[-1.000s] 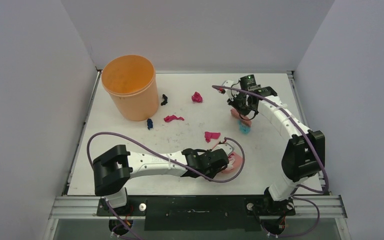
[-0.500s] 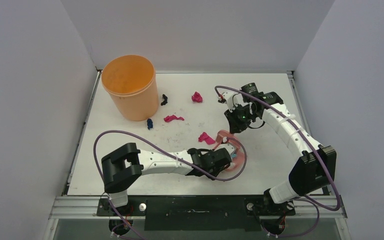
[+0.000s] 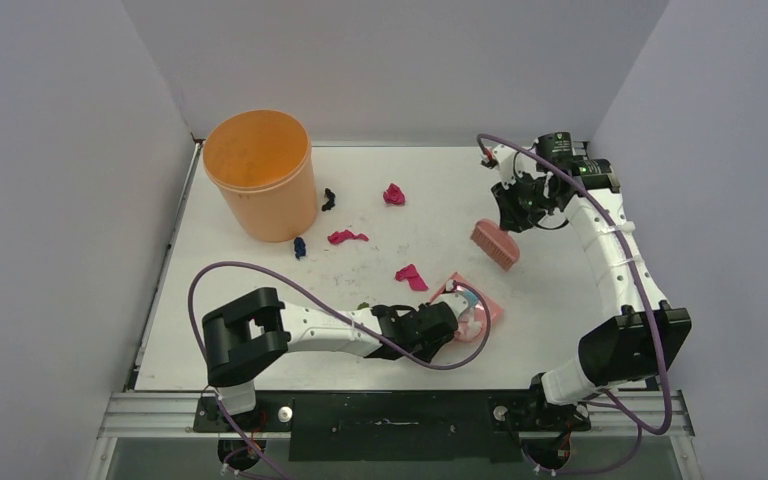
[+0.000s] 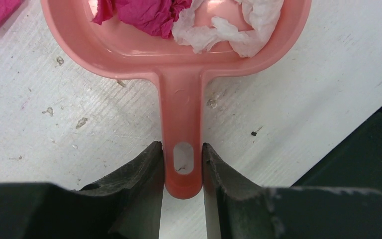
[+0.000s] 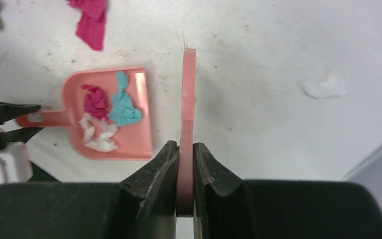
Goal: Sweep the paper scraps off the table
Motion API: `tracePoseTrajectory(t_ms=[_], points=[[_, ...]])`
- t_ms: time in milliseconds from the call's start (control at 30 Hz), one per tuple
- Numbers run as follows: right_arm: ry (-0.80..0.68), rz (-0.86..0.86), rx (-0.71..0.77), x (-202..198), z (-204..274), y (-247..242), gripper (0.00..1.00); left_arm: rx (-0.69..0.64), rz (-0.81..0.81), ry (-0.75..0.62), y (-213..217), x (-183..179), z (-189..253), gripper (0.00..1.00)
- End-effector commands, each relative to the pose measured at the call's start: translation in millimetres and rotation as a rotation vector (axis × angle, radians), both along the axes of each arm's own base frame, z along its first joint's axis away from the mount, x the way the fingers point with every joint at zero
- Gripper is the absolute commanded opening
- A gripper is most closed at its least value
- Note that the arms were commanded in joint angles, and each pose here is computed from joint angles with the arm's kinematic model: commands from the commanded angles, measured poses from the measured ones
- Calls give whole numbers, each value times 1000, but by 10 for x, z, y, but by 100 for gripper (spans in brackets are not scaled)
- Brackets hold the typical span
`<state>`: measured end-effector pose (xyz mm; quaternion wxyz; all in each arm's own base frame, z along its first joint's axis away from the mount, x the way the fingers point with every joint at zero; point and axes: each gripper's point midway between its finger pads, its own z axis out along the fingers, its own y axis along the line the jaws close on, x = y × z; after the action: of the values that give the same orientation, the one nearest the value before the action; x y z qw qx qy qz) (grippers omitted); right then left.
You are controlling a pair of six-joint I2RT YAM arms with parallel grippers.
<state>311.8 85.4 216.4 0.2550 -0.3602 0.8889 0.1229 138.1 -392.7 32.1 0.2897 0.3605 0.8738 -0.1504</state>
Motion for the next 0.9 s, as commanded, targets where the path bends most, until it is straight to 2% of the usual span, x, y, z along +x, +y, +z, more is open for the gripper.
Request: tracePoseTrajectory(t_ms=[0, 233, 433, 600, 667, 867], points=[[-182, -21, -116, 363, 190, -214, 5, -115, -11, -49, -174, 60, 320, 0], [-463, -255, -387, 955, 242, -809, 5, -71, -10, -6, -112, -22, 382, 0], [-598, -335, -477, 1262, 296, -1021, 5, 9, -21, 53, -51, -168, 592, 0], [-580, -358, -550, 1504, 66, -1232, 5, 52, -6, 32, 13, -121, 567, 1], [-565, -368, -543, 1596, -6, -1299, 5, 38, -19, 14, -27, -97, 506, 5], [-546, -389, -518, 1722, -42, -1433, 5, 5, -83, -28, -128, -67, 326, 8]])
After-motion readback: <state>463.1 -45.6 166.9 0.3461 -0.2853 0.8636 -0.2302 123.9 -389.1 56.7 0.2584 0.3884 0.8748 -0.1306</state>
